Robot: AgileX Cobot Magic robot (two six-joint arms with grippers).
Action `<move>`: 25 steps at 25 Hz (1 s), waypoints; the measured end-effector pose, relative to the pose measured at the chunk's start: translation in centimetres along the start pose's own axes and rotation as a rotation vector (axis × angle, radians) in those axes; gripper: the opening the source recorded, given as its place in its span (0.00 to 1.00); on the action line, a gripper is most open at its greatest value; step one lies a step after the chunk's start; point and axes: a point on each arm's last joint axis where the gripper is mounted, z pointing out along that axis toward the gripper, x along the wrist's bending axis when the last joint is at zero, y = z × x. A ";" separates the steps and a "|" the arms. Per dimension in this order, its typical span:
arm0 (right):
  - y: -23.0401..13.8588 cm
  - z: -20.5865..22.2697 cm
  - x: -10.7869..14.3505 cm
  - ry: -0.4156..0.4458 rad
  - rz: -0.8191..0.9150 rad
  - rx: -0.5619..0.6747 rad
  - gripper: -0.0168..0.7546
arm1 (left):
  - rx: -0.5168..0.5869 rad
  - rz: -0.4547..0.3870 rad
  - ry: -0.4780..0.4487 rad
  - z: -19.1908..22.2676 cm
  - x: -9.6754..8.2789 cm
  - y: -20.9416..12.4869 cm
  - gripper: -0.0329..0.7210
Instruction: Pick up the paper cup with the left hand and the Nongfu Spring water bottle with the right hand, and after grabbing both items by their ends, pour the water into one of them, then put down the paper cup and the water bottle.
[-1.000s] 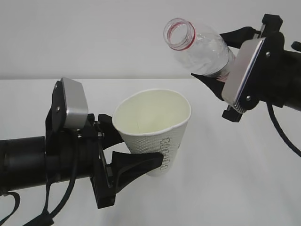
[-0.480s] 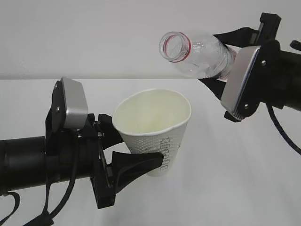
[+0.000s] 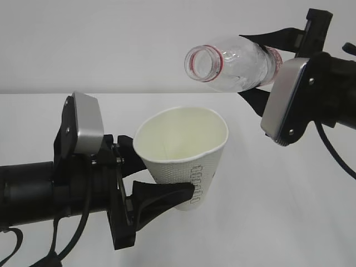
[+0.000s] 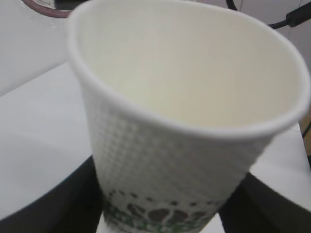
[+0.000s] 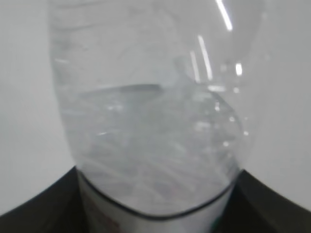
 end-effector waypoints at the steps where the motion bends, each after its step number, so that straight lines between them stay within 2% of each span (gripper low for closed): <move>1: 0.0 0.0 0.0 0.000 -0.007 0.000 0.65 | 0.002 0.005 -0.008 0.0 -0.1 0.0 0.69; 25: 0.2 0.1 -0.6 -0.038 -0.185 -0.020 0.65 | 0.000 -0.002 -0.039 0.0 -0.4 0.0 0.69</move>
